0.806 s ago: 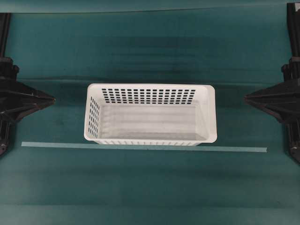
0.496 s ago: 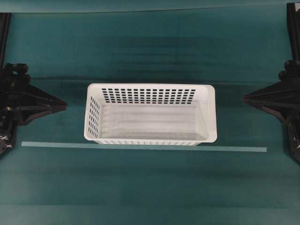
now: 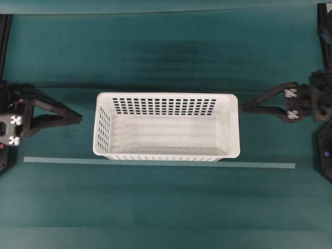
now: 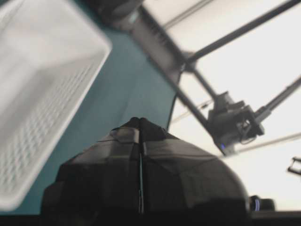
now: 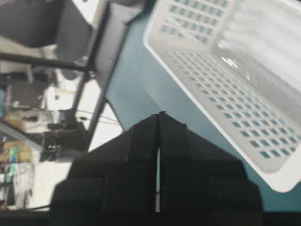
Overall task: Lift the white basket with both hands.
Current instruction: 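Move both grippers inward toward the short ends of the white basket, then lower both grippers onto the basket's end rims and close them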
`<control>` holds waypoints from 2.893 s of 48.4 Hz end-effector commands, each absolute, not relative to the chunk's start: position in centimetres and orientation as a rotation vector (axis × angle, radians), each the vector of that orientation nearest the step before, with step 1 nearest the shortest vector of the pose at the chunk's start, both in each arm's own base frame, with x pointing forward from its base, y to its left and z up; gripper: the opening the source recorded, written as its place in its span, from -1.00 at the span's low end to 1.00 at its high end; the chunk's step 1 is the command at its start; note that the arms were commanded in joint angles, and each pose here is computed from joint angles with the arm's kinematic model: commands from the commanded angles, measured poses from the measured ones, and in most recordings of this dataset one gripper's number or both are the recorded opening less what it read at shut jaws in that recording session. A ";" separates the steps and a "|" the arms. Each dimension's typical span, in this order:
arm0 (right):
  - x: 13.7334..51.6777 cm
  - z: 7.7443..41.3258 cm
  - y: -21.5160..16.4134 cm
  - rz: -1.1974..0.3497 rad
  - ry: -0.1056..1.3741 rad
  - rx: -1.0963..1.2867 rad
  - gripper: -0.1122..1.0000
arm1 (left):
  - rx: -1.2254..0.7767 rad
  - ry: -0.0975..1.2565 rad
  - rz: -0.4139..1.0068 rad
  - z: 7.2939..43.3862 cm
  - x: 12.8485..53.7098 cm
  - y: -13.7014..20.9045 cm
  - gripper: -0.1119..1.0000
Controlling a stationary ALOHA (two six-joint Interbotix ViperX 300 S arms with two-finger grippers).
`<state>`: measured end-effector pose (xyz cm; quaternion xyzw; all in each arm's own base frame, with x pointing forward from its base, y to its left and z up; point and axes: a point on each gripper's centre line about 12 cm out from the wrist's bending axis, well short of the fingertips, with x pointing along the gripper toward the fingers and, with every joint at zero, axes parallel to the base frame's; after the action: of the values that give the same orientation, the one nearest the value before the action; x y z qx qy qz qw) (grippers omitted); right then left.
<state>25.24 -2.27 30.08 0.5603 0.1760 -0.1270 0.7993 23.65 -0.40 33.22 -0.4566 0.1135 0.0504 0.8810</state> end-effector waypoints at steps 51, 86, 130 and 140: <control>26.8 23.3 -4.7 -0.946 1.016 1.293 -0.78 | -1.263 0.684 0.657 26.8 25.6 2.3 -0.87; 28.1 22.5 -4.0 -0.799 0.896 1.260 0.51 | -1.252 0.707 0.630 25.4 25.6 1.3 0.82; 30.9 13.7 -3.5 -0.975 1.035 1.351 0.94 | -1.247 0.822 0.782 15.0 31.8 3.3 0.80; 31.3 12.8 -3.5 -0.975 1.031 1.348 0.93 | -1.244 0.834 0.791 13.9 32.0 3.3 0.80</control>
<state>31.02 -3.63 13.65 0.5748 0.4312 -0.4095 0.5621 31.49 3.19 14.30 -0.5507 0.3695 0.3492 0.6620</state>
